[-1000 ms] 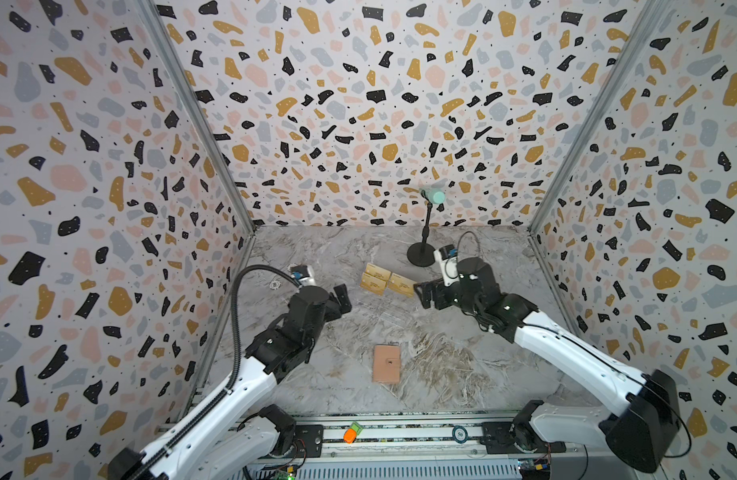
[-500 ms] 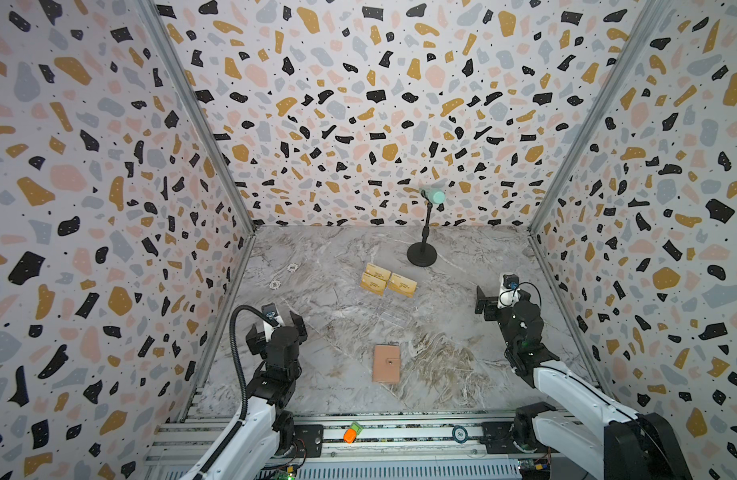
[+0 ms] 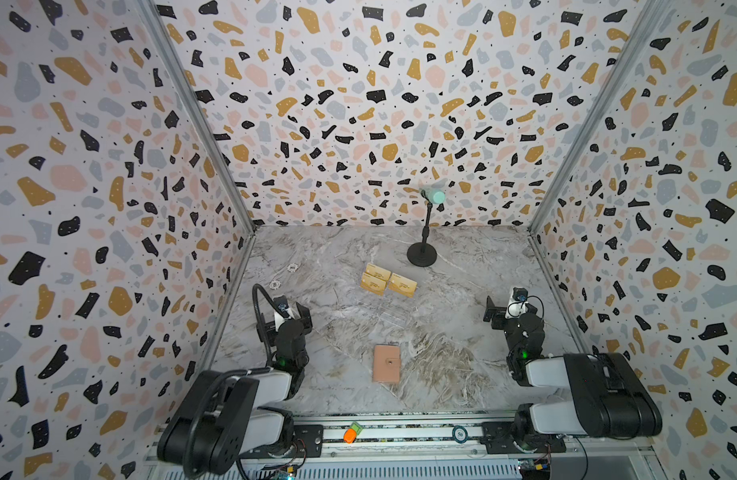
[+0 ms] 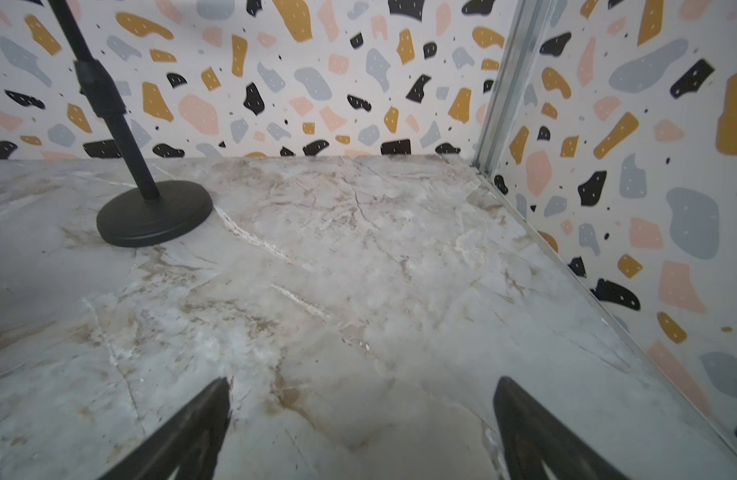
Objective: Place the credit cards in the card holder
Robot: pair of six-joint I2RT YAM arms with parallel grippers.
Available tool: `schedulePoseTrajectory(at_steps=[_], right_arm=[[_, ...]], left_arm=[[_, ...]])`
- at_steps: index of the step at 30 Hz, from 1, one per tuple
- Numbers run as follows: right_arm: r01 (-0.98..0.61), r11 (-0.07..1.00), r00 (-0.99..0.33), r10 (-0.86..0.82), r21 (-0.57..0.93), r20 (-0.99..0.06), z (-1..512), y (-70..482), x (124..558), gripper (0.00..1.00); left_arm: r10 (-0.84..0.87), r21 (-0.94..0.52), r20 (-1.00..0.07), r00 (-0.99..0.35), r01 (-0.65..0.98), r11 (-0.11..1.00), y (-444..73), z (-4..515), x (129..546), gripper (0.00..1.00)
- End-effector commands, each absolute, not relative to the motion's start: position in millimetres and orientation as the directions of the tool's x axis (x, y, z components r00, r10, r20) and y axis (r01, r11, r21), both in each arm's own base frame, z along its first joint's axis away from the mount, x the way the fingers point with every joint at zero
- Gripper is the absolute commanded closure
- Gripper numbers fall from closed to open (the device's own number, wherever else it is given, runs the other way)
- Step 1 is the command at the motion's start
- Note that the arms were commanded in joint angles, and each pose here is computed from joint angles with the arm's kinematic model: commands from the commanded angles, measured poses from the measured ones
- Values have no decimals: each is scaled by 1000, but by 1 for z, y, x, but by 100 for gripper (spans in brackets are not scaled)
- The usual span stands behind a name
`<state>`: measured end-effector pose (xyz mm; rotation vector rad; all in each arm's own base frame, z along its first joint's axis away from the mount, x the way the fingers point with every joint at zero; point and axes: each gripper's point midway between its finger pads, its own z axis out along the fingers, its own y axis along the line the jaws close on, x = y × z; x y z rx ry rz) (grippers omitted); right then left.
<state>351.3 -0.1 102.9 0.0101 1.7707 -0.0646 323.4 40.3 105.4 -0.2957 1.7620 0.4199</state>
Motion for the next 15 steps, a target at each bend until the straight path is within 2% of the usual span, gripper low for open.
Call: schedulePoseTrajectory(at_steps=[1, 2, 15], right_arm=[[20, 999, -141, -33, -36, -989, 122, 5, 363, 1], [25, 999, -160, -36, -41, -986, 121, 6, 368, 1], [36, 997, -154, -67, -73, -986, 123, 11, 368, 1]], left_arm=[[-5, 32, -996, -86, -430, 902, 44, 136, 334, 0], [-9, 42, -993, -120, -424, 905, 43, 133, 338, 0], [-13, 28, -996, -93, -425, 905, 44, 137, 334, 0]])
